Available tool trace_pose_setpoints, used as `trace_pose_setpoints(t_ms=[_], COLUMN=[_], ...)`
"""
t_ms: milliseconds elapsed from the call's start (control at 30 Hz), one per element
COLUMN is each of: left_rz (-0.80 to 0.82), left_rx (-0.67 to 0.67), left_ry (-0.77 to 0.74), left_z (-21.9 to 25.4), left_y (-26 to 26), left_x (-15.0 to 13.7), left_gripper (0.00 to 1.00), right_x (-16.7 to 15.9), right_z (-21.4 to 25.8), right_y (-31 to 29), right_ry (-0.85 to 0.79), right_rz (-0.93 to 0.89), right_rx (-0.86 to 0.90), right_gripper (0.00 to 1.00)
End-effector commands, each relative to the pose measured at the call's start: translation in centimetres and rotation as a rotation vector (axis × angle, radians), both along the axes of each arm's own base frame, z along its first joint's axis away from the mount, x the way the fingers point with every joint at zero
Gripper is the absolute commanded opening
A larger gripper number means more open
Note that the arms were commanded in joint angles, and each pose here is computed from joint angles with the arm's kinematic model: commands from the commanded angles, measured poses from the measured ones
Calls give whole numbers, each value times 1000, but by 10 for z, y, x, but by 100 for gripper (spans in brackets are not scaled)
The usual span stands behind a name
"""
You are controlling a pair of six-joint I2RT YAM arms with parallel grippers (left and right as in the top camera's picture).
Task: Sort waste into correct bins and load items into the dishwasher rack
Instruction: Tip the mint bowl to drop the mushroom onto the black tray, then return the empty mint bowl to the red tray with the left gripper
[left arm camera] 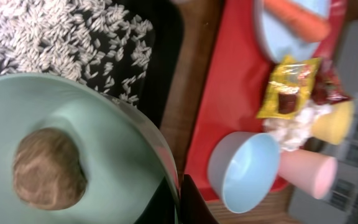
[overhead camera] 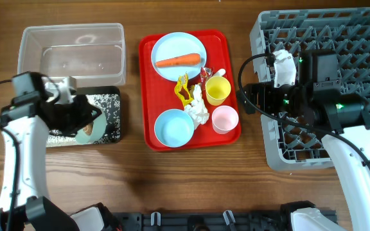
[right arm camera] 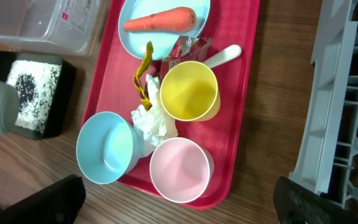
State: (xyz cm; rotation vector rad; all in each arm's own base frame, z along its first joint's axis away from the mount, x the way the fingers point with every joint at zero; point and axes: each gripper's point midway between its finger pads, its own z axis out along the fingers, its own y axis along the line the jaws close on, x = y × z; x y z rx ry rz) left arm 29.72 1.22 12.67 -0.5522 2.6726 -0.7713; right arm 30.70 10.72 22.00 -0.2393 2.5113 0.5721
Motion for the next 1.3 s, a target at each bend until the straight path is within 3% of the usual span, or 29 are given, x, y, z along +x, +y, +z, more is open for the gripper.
trace_pose_setpoints(t_ms=[0,367,700,933,1033,1167,1267], left_rz=[-51,2,-19,-21,-89,-219,-305], left_rx=[-206,-625,-782,-786,-734,-563,-314], left_ry=[-167,-334,-463,-456,-522,-564,-484], left_z=[16,3,37,43,64,92,89], left_y=[7,27,23,20,9,-23,-58], left_x=[9,42,46,43,40,28,18], left_gripper=[4,4,4,4,4,4,4], right_x=[3,-2,-1,-2,-4,-4,-1], right_z=[3,-11,-12,-13,-14,-14,-12], right_y=[1,-1,-5,-5,-5,-5,-5], right_ry=[-2,31,31,36,45,46,35], right_rz=[-6,-11,-21,-21,-24,-26,-26], right_rx=[5,-6,-26,-26,-26,-25,-23], right_gripper=[100,100,100,100,100,100,100])
